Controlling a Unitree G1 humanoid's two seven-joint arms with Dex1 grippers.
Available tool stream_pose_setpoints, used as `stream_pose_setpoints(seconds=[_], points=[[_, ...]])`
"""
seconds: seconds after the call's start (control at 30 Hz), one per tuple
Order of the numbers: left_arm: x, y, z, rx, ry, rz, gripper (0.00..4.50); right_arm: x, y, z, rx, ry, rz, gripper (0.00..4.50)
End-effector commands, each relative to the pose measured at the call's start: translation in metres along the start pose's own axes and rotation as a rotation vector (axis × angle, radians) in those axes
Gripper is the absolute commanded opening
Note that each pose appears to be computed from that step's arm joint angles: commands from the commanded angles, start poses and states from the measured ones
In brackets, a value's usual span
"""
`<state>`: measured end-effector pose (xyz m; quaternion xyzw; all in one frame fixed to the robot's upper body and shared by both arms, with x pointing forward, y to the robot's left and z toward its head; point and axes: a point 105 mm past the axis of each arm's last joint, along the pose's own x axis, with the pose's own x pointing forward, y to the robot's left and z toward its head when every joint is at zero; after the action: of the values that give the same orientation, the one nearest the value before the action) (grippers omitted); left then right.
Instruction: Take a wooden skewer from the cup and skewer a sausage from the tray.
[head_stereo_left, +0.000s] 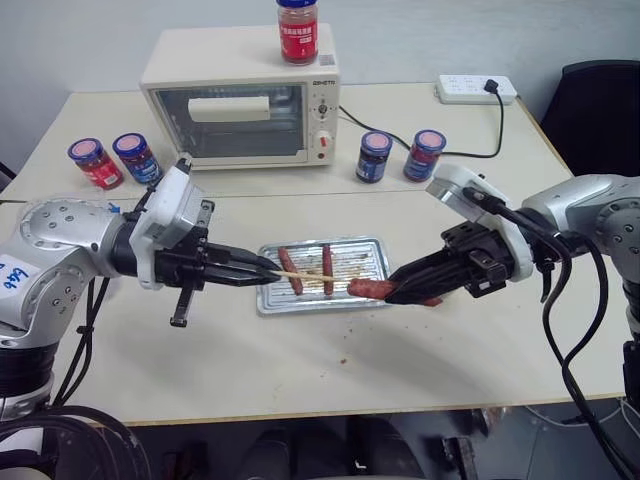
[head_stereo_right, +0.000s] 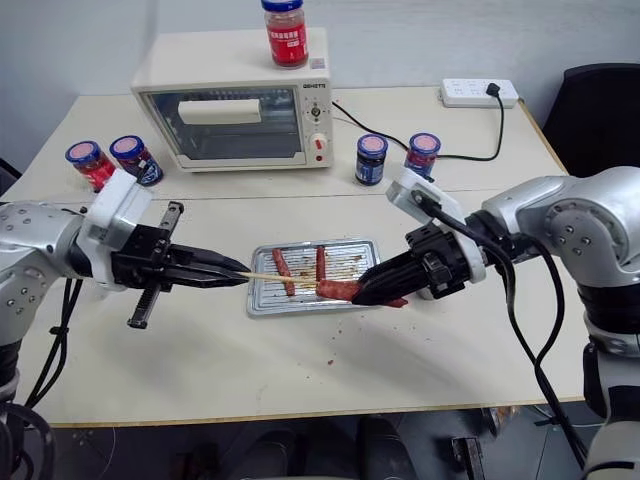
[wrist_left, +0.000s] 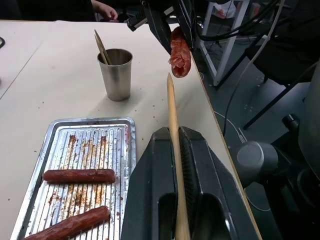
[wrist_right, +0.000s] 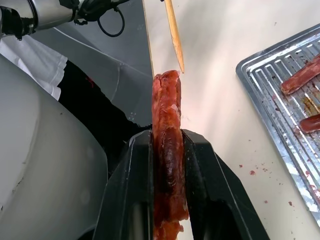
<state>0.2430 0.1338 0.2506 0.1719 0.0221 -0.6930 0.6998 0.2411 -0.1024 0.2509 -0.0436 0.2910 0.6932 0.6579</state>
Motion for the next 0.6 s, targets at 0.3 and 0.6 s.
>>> stream_pose_setpoints(seconds=[0.3, 0.6], points=[[0.0020, -0.0019, 0.0074, 0.034, -0.012, -0.010, 0.00, -0.0055, 0.0027, 0.0102, -0.031, -0.030, -0.012, 0.81], [-0.0051, 0.0033, 0.0091, 0.045, 0.004, 0.013, 0.00, -0.0057, -0.0010, 0.0044, -0.020, -0.024, -0.026, 0.81]])
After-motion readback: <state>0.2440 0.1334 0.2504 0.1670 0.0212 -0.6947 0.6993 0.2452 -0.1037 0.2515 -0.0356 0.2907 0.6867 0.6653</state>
